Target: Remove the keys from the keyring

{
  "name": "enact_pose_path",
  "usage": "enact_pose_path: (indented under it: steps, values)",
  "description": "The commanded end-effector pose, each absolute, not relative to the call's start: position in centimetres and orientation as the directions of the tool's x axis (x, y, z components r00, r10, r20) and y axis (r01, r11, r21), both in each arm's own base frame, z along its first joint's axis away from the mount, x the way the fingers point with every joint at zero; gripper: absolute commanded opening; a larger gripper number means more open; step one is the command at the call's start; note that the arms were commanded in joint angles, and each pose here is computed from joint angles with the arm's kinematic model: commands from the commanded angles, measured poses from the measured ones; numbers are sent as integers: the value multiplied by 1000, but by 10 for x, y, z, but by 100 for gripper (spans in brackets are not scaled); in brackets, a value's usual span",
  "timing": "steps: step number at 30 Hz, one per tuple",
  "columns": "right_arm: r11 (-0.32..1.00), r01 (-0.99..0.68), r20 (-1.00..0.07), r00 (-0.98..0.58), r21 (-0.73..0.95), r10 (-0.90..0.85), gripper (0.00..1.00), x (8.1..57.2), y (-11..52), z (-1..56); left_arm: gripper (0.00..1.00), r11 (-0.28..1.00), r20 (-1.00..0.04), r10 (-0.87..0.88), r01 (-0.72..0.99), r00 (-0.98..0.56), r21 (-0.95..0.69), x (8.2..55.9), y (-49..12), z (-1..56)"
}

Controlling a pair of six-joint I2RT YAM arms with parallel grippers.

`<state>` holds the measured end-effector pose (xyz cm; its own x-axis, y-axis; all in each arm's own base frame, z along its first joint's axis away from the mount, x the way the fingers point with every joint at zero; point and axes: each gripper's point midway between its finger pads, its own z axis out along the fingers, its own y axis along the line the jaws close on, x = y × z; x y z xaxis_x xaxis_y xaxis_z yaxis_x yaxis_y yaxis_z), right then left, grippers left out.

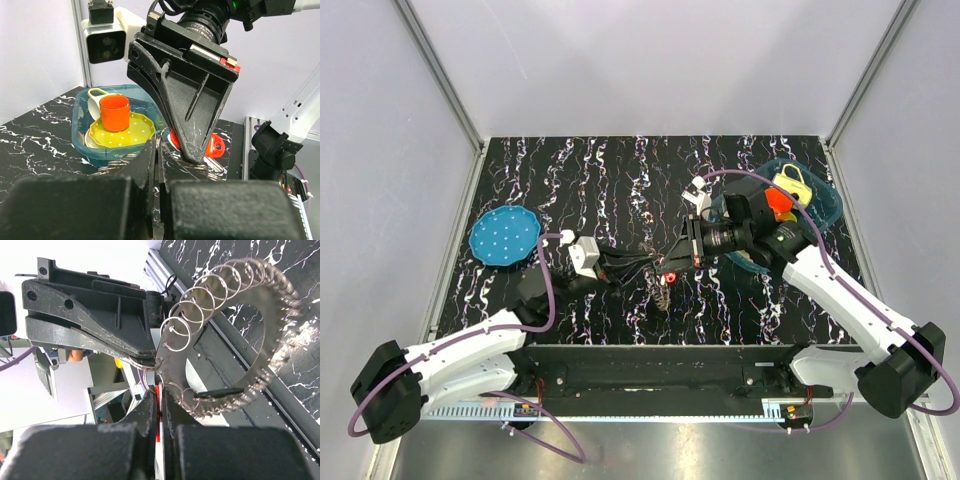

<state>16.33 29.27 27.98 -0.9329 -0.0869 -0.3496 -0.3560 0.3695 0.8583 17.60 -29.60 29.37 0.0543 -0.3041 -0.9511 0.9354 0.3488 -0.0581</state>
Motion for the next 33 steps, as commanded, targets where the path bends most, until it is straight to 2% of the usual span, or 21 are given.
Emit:
enact_pose_path:
  steps: [1, 12, 20, 33]
  values:
    - [312, -377, -370, -925, 872, -85, 0, 157, 291, 292, 0, 377, -883, -436, 926, 173, -5, 177, -284, 345]
    - [291, -335, -332, -941, 896, -61, 0, 157, 294, 281, 0, 374, -873, -463, 927, 155, -34, 178, -283, 346]
    - [270, -349, -352, -935, 897, -41, 0, 161, 297, 279, 0, 342, -847, -516, 937, 128, -67, 175, -284, 350]
    - [312, -313, -325, -946, 897, -11, 0, 171, 298, 262, 0, 354, -836, -531, 933, 142, -66, 176, -281, 355]
